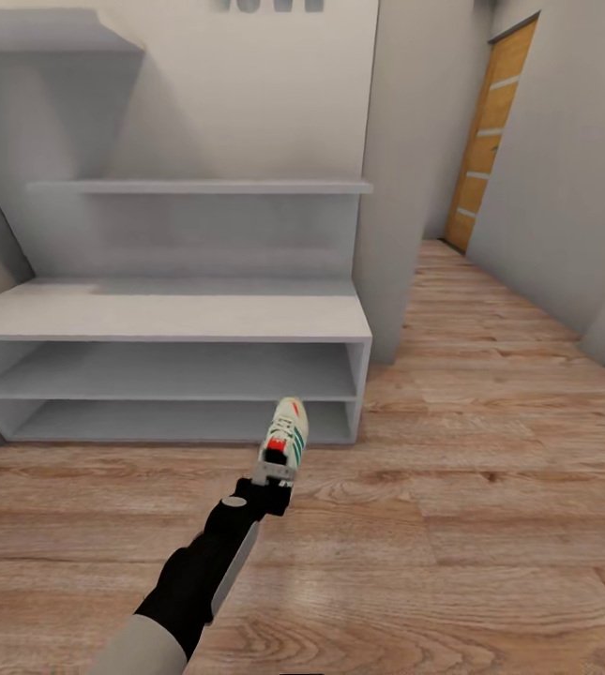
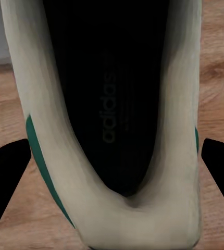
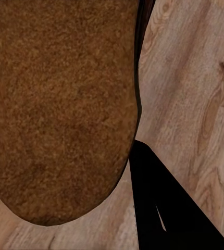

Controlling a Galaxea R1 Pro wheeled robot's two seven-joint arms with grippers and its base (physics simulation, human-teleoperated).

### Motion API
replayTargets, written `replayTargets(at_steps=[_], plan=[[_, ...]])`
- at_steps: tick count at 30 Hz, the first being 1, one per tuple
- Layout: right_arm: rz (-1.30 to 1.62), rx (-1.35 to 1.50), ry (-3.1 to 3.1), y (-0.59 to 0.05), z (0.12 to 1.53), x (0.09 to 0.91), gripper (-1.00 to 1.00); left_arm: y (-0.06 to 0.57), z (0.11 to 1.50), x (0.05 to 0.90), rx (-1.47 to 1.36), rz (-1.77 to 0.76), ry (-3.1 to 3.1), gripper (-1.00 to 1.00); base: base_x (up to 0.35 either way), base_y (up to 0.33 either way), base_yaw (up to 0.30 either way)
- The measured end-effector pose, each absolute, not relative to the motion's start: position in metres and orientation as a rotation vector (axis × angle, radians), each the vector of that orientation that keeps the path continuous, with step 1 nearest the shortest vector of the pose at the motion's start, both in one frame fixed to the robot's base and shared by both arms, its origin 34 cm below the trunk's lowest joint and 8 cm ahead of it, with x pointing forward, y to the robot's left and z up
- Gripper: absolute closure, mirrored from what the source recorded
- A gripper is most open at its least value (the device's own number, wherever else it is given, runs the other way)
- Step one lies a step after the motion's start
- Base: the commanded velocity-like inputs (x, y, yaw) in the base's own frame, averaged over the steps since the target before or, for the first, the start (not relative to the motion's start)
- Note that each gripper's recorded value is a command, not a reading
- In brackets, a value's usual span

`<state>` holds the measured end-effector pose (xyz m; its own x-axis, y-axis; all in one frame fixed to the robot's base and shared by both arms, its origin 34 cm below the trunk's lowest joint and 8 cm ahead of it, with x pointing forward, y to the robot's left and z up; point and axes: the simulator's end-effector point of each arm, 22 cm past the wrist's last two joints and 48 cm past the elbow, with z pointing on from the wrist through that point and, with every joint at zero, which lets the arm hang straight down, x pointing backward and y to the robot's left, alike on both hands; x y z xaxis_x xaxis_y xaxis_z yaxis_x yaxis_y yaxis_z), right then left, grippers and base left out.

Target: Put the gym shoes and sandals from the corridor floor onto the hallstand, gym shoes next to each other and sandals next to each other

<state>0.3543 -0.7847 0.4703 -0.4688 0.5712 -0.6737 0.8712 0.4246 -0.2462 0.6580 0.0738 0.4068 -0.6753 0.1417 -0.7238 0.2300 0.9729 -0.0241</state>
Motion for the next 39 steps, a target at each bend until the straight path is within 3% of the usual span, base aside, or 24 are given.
replayTargets(at_steps=[14,39], plan=[[-0.839,1.21,2.222,-0.785,0.457,0.352,1.0,0.076,0.376,0.648,0.266,-0.147,2.395,1.0,0.003,0.0,0.0],[-0.832,1.207,2.219,-0.783,0.455,0.353,1.0,0.072,0.426,0.685,0.243,-0.16,2.289,1.0,0.203,0.0,0.0]])
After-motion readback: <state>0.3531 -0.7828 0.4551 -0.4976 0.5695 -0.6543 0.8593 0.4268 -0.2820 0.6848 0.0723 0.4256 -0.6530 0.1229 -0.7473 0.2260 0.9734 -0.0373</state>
